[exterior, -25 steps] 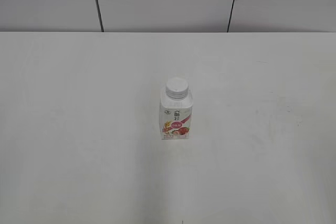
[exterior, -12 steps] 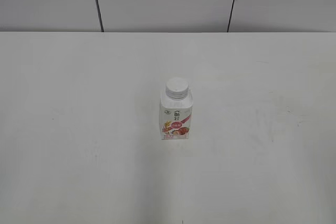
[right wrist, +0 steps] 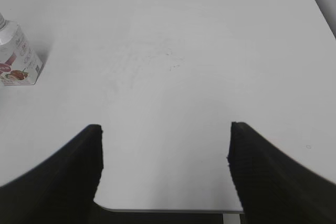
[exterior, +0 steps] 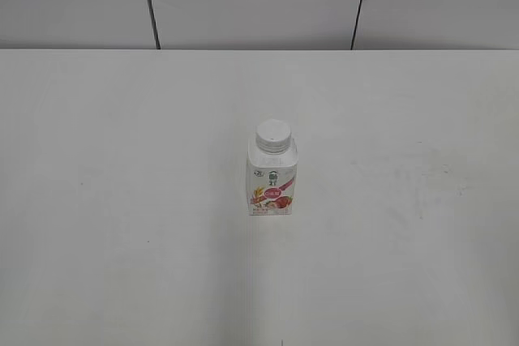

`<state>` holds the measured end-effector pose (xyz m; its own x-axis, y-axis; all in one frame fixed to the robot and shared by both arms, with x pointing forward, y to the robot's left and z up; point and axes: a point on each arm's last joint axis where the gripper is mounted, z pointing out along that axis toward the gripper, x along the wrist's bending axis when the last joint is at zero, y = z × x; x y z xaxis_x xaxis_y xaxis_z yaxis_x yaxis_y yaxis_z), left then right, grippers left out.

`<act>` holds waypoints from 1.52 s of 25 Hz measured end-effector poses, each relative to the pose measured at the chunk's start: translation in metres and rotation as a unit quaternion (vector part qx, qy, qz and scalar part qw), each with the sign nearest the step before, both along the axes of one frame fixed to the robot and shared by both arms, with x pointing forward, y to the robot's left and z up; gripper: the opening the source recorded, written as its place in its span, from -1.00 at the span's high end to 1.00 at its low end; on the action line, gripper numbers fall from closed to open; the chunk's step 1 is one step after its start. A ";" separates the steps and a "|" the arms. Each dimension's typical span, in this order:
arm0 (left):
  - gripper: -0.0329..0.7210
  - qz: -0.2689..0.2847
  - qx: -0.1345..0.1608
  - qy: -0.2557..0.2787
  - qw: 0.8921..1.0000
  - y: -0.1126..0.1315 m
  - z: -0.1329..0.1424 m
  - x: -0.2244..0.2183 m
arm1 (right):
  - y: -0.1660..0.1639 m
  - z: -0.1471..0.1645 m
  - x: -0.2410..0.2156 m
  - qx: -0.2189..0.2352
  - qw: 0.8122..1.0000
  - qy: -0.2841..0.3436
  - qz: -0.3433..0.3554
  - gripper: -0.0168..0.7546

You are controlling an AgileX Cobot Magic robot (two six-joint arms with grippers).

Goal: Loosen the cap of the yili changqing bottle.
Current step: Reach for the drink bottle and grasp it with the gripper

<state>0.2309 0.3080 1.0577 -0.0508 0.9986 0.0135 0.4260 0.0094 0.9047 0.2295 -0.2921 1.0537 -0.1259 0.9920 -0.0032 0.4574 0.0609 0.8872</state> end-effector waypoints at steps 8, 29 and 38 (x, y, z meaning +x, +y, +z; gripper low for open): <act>-0.34 0.004 0.006 -0.011 1.000 0.001 0.003 0.000 | 0.000 0.000 0.000 0.000 1.000 0.000 0.000 -0.56; -0.34 -0.032 0.018 -0.205 0.978 -0.007 0.020 0.085 | 0.000 0.000 0.000 0.000 1.000 0.000 0.000 -0.56; -0.34 -0.049 0.019 -0.233 0.971 -0.011 0.020 0.134 | 0.000 0.000 0.000 0.000 1.000 0.000 0.000 -0.56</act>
<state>0.3646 0.2973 1.0776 0.0356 0.9981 0.0495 -0.0317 -0.0483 0.9983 0.2295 -0.2920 1.0537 -0.1261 0.9920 -0.0029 0.4574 0.0607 0.8872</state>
